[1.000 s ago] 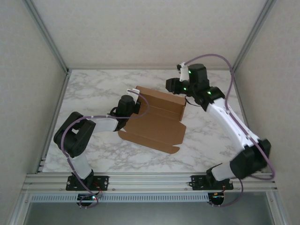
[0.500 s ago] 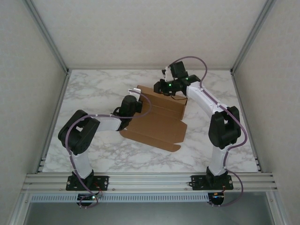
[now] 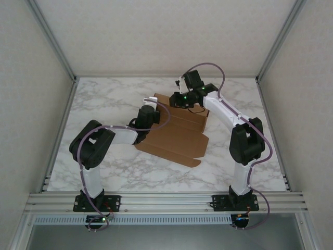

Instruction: Fold the paper box

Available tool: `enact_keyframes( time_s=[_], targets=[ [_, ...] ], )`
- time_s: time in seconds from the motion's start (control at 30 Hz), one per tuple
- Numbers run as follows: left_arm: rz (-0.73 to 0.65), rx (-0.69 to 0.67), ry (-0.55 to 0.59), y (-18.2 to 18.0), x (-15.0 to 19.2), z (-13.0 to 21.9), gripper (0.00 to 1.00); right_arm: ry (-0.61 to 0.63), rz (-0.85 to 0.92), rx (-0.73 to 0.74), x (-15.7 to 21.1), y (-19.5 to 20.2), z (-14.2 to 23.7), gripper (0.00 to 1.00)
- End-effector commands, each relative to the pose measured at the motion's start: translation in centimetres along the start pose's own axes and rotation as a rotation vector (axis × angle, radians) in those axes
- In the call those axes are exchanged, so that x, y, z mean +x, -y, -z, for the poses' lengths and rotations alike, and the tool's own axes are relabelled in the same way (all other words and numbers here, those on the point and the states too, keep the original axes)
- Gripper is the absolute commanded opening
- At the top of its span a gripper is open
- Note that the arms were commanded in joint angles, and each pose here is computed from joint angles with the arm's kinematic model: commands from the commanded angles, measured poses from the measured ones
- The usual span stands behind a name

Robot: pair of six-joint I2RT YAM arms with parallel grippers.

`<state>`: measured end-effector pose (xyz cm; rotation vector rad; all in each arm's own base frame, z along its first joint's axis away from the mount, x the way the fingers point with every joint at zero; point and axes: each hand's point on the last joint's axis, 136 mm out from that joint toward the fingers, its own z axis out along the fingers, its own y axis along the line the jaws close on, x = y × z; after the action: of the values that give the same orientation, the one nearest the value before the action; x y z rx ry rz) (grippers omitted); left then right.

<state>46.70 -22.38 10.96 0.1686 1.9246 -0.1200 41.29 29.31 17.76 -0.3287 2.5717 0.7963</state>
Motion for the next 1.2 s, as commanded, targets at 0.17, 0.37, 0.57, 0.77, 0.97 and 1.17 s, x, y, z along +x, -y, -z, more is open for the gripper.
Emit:
enact_keyframes(
  time_s=[0.17,0.37,0.57,0.77,0.97,1.17],
  targets=[
    [-0.028,-0.096,-0.183,-1.0,6.0,-1.4,0.04,-0.102,-0.023,0.040,2.4,0.7,-0.6,0.23],
    [-0.030,-0.191,-0.170,-1.8,5.5,-1.5,0.00,-0.086,-0.033,0.010,2.0,-0.2,0.1,0.29],
    [0.024,-0.034,-0.119,0.0,3.4,0.4,0.33,0.004,-0.013,-0.010,-0.4,-1.9,3.6,0.38],
    [0.115,0.082,-0.032,0.7,-1.7,3.0,0.47,0.105,-0.006,-0.018,-2.8,-2.8,7.0,0.38],
    [0.182,0.118,0.050,-0.2,-6.0,6.6,0.51,0.108,-0.009,-0.072,-3.8,-3.8,6.8,0.34],
    [0.278,-0.005,0.097,-3.9,-8.5,10.1,0.51,0.050,-0.009,-0.127,-4.0,-5.0,3.4,0.31]
  ],
)
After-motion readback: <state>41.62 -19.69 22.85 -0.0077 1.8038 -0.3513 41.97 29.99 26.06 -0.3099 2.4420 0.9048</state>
